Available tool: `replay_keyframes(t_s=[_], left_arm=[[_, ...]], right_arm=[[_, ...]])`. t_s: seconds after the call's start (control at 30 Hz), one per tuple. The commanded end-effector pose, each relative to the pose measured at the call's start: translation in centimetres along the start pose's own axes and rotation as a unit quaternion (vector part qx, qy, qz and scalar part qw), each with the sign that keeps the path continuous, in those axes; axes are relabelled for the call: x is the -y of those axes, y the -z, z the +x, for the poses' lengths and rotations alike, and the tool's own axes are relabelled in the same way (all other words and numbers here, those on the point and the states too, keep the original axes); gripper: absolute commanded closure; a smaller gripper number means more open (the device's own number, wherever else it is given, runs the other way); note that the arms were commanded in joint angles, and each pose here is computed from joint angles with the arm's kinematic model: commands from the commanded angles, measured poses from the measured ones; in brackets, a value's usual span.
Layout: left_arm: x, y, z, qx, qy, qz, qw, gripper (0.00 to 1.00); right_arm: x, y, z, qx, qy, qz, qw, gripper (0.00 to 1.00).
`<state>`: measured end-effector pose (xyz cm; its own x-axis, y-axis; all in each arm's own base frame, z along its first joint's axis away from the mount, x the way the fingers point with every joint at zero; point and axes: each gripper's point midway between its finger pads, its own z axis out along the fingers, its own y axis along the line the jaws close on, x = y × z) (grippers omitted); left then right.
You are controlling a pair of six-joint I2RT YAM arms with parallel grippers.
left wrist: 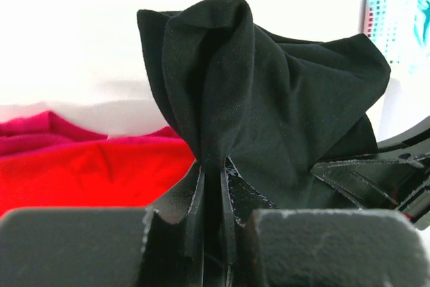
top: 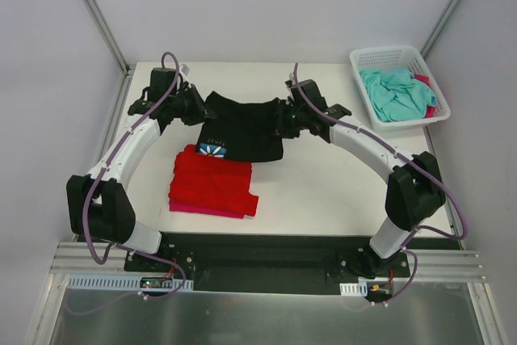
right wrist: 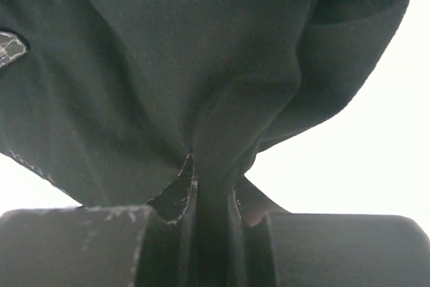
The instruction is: Fold and stack the t-shirts
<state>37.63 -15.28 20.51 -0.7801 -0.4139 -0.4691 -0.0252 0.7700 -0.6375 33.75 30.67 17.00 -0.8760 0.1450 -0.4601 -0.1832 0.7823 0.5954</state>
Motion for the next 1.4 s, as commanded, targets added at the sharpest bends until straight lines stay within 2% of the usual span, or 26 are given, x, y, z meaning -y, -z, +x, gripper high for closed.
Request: replay_keyframes(t_s=[0.0, 0.53, 0.93, 1.37], left_arm=[[-1.3, 2.1, -0.1, 0.018, -0.014, -0.022, 0.999, 1.0], [-4.7, 6.0, 1.3, 0.037, 0.009, -0.095, 0.995, 1.0], [-8.6, 8.9, 3.5, 0.048, 0.031, -0.171, 0.984, 1.0], [-11.7, 7.3, 4.1, 0.033, 0.052, -0.218, 0.974, 1.0]], right_arm=[[-2.5, 1.8, 0.8, 0.003, 0.011, 0.002, 1.0, 1.0], [-7.4, -0.2, 6.2, -0.032, 0.055, -0.006, 0.998, 0.99], [-8.0, -1.5, 9.5, -0.055, 0.06, -0.001, 0.997, 0.99], [-8.4, -2.6, 10.9, -0.069, 0.067, -0.002, 0.995, 0.99]])
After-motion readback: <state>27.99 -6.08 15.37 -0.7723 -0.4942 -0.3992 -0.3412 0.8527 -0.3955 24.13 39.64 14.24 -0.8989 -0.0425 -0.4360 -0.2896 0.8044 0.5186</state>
